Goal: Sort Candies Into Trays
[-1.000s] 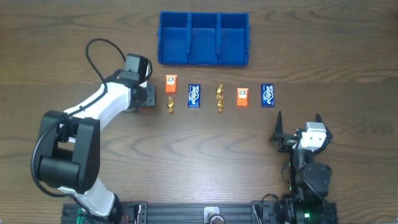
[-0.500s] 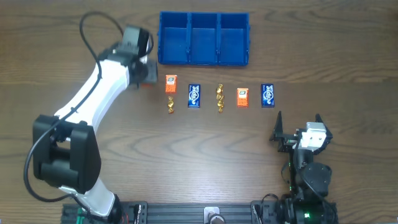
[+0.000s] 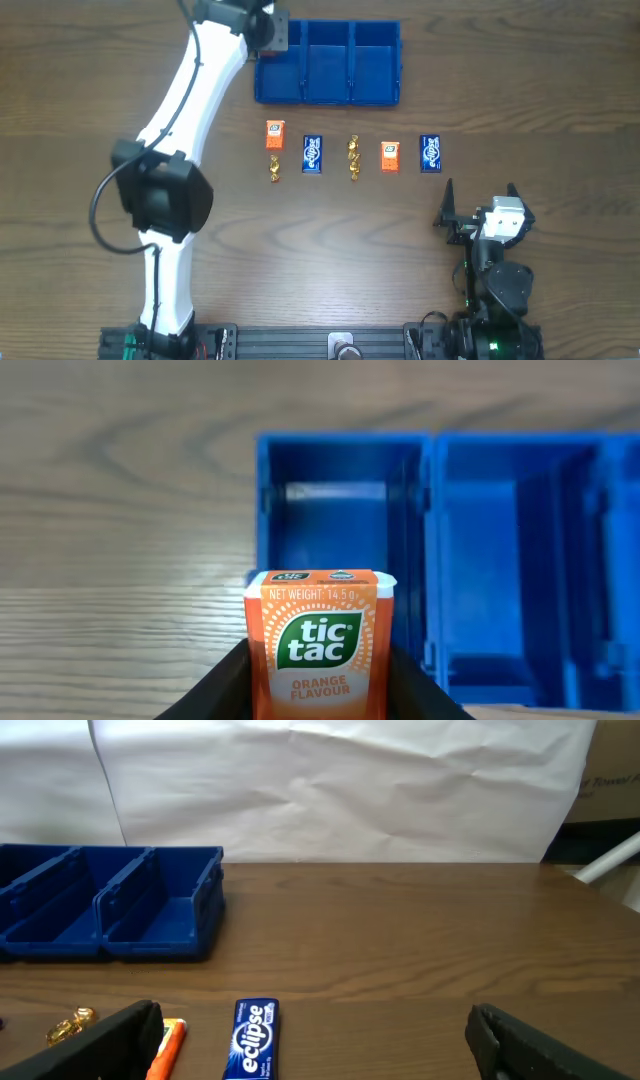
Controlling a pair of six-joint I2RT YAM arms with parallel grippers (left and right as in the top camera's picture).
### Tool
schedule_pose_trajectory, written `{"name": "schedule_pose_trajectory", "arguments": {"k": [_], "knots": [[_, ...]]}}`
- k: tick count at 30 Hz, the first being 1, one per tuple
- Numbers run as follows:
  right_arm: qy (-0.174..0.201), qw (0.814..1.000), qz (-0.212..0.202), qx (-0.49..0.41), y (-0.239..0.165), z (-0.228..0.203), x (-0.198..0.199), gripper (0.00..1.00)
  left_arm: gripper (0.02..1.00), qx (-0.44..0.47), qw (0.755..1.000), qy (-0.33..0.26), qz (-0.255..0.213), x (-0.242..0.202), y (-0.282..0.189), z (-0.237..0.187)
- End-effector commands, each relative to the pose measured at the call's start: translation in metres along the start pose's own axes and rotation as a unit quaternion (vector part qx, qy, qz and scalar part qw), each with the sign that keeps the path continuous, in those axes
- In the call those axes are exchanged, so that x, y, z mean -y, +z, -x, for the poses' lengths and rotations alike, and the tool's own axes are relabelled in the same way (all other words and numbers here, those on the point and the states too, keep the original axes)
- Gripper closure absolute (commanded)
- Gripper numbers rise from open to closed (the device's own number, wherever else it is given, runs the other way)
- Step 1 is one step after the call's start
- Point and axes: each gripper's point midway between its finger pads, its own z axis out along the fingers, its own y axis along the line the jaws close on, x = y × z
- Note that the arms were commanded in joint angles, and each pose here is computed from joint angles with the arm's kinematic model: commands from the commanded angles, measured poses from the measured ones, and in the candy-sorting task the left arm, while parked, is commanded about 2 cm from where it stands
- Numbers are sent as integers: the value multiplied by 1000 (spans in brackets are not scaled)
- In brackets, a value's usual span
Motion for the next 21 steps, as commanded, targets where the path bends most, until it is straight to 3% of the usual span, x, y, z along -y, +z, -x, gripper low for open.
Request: {"name": "schedule_pose_trajectory", "arguments": {"k": [1,8,10,14,15,21], "knots": [[-6,1000,-2,0,0,-1,1,3,774,-24,1000,-5,-13,8,24,-10],[-6,1000,-2,0,0,-1,1,3,735,-36,999,-1,-22,16,39,-18],[-6,1000,-2,0,0,-1,1,3,586,-36,999,-1,-23,17,39,-18],[-6,1000,-2,0,0,-1,1,3,88,-36,999,-1,-22,16,39,-18],[-6,1000,-2,0,0,-1,1,3,18,-35,999,-2,-22,15,39,-17],[-6,1000,-2,0,0,-1,1,3,18,-22,999,-29,-24,15,19,-9]]}}
